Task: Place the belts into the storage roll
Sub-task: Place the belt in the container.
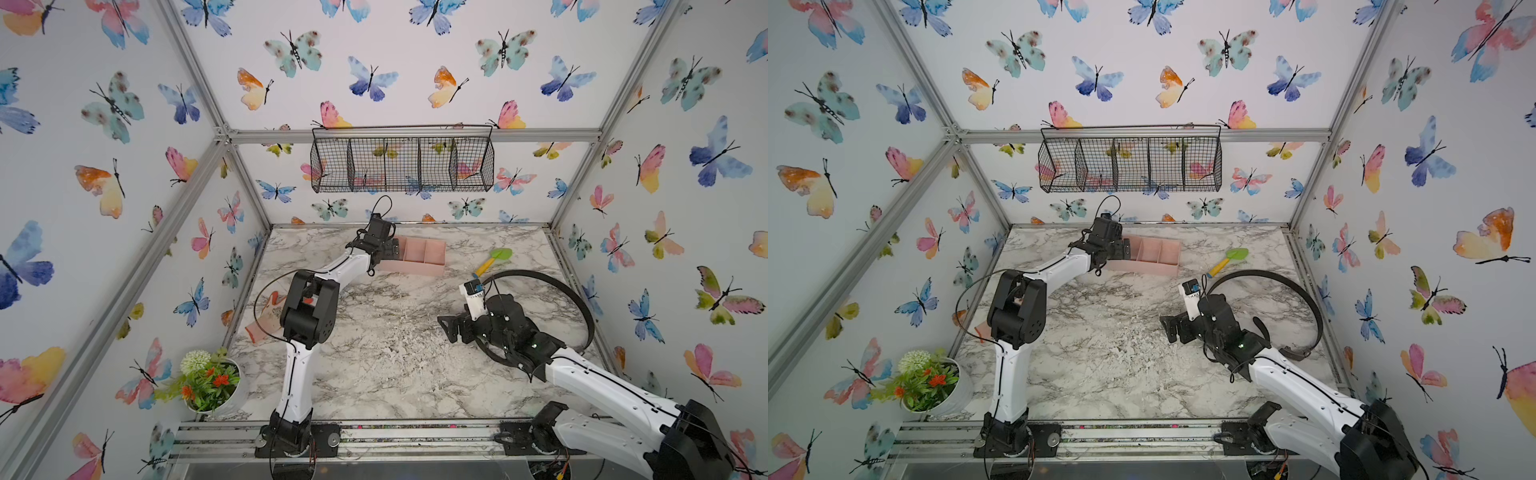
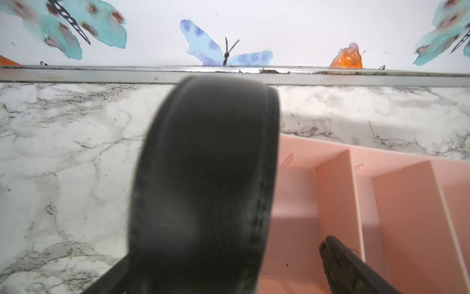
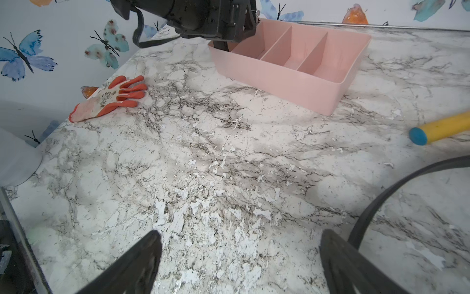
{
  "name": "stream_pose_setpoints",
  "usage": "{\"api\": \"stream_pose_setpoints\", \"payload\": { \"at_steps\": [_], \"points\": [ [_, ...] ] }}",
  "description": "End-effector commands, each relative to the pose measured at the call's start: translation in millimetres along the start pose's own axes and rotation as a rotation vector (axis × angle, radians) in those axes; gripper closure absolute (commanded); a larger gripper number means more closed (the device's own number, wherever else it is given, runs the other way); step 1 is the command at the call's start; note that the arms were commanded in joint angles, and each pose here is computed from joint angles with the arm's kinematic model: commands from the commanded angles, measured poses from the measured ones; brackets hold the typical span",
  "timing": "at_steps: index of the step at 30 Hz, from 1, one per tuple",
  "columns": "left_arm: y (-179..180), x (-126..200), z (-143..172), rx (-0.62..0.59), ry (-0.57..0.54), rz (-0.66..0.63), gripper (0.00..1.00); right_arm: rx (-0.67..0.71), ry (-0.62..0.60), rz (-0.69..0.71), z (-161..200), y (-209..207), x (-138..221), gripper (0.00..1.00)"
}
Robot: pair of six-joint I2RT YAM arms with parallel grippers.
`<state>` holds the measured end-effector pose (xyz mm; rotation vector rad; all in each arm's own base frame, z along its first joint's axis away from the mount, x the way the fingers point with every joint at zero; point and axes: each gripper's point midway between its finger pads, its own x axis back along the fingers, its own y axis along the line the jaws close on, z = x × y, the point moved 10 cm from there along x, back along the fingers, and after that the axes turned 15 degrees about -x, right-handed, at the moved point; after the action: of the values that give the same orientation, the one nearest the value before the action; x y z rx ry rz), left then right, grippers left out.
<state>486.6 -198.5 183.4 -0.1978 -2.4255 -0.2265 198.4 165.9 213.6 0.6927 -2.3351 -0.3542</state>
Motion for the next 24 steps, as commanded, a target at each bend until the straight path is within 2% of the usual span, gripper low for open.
{"api": "stream_pose_setpoints", "payload": {
  "at_steps": [1, 5, 10, 12, 16, 19, 21, 24],
  "points": [
    [8.3, 29.2, -27.9, 0.024, -0.075, 0.014, 0.02, 0.014, -0.011, 0.036, -5.7, -0.3, 0.6, 0.01],
    [10.9, 44.2, -29.3, 0.051, -0.08, 0.032, 0.02, -0.002, 0.006, 0.158, -1.7, -15.8, -5.8, 0.01],
    [23.4, 90.1, -30.1, 0.098, -0.132, 0.017, 0.02, -0.191, 0.151, 0.318, -2.4, -77.3, -21.6, 0.01],
    [28.2, 106.5, -23.1, 0.115, -0.132, 0.008, 0.02, -0.218, 0.2, 0.373, -0.3, -92.8, -28.6, 0.01],
    [35.6, 136.5, -6.0, 0.153, -0.133, 0.012, 0.02, -0.288, 0.311, 0.402, 12.6, -113.2, -50.4, 0.01],
    [36.8, 155.7, 12.8, 0.186, -0.101, 0.054, 0.02, -0.332, 0.4, 0.364, 27.9, -118.2, -65.8, 0.02],
    [36.3, 168.6, 24.7, 0.199, -0.102, 0.083, 0.02, -0.359, 0.434, 0.327, 35.7, -117.9, -69.0, 0.09],
    [36.3, 185.8, 43.3, 0.206, -0.103, 0.126, 0.02, -0.41, 0.466, 0.229, 42.6, -111.6, -71.2, 0.35]
  ]
}}
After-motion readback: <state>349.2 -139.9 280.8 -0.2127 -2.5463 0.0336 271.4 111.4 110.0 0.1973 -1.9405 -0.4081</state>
